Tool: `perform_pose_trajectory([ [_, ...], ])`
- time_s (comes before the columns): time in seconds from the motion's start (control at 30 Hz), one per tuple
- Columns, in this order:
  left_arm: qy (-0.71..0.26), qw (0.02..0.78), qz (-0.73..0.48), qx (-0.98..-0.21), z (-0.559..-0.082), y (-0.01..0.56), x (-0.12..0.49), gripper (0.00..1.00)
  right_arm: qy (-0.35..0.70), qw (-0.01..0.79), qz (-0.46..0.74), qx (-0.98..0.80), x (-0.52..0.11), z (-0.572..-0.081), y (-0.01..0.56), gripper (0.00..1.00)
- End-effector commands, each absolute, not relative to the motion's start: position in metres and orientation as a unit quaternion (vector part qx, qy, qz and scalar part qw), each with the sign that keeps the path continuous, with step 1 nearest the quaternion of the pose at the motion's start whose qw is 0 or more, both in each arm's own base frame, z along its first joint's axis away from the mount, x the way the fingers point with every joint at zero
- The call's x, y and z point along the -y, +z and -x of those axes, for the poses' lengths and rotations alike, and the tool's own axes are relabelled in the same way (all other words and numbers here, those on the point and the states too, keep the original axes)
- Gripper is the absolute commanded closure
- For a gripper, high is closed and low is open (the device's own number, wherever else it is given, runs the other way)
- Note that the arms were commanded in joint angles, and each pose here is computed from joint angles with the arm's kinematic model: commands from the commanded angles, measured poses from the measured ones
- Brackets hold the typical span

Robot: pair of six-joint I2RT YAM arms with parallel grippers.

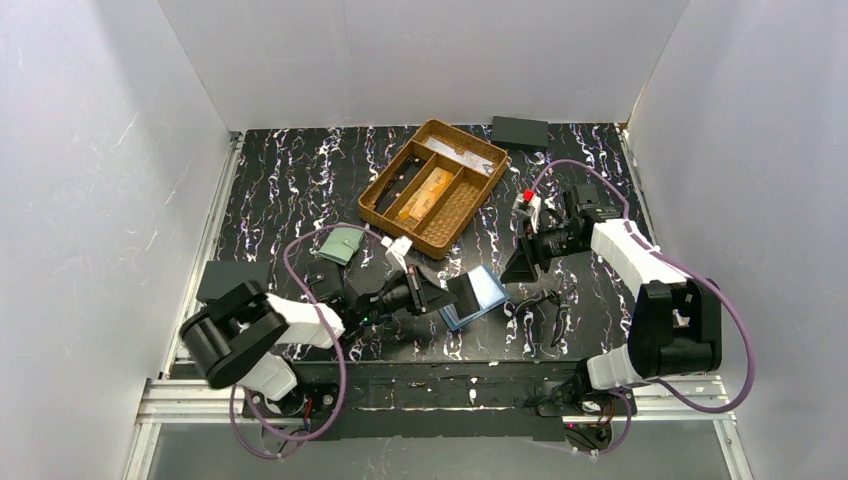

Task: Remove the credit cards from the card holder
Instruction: Remove the credit card from the card holder, then place the credit card in the storage box.

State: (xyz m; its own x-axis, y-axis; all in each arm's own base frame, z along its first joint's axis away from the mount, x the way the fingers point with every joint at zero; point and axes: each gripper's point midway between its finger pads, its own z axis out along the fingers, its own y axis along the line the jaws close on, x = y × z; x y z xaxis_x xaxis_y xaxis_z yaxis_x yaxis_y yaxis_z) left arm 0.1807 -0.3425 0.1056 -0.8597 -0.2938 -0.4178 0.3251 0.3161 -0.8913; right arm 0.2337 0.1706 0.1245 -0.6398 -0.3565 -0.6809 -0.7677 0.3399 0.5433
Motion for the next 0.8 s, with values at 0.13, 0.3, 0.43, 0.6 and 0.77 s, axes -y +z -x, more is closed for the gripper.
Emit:
perform_pose_trajectory([
  [0.13, -0.466, 0.395, -0.230, -0.758, -0.163, 0.131, 0.344, 1.00, 0.526, 0.279, 0.504, -0.626, -0.183, -0.172, 0.166, 0.04],
  [0.3, -0.442, 0.430, -0.299, -0.728, -0.155, 0.139, 0.354, 1.00, 0.556, 0.255, 0.532, -0.585, -0.190, -0.144, 0.165, 0.02],
  [0.43, -0.437, 0.439, -0.323, -0.716, -0.152, 0.145, 0.365, 1.00, 0.560, 0.247, 0.556, -0.562, -0.199, -0.133, 0.169, 0.02],
  [0.6, -0.438, 0.434, -0.329, -0.715, -0.149, 0.145, 0.373, 1.00, 0.564, 0.235, 0.572, -0.547, -0.206, -0.125, 0.171, 0.03],
  [0.77, -0.441, 0.430, -0.330, -0.715, -0.147, 0.146, 0.377, 1.00, 0.566, 0.215, 0.582, -0.543, -0.212, -0.123, 0.172, 0.25],
])
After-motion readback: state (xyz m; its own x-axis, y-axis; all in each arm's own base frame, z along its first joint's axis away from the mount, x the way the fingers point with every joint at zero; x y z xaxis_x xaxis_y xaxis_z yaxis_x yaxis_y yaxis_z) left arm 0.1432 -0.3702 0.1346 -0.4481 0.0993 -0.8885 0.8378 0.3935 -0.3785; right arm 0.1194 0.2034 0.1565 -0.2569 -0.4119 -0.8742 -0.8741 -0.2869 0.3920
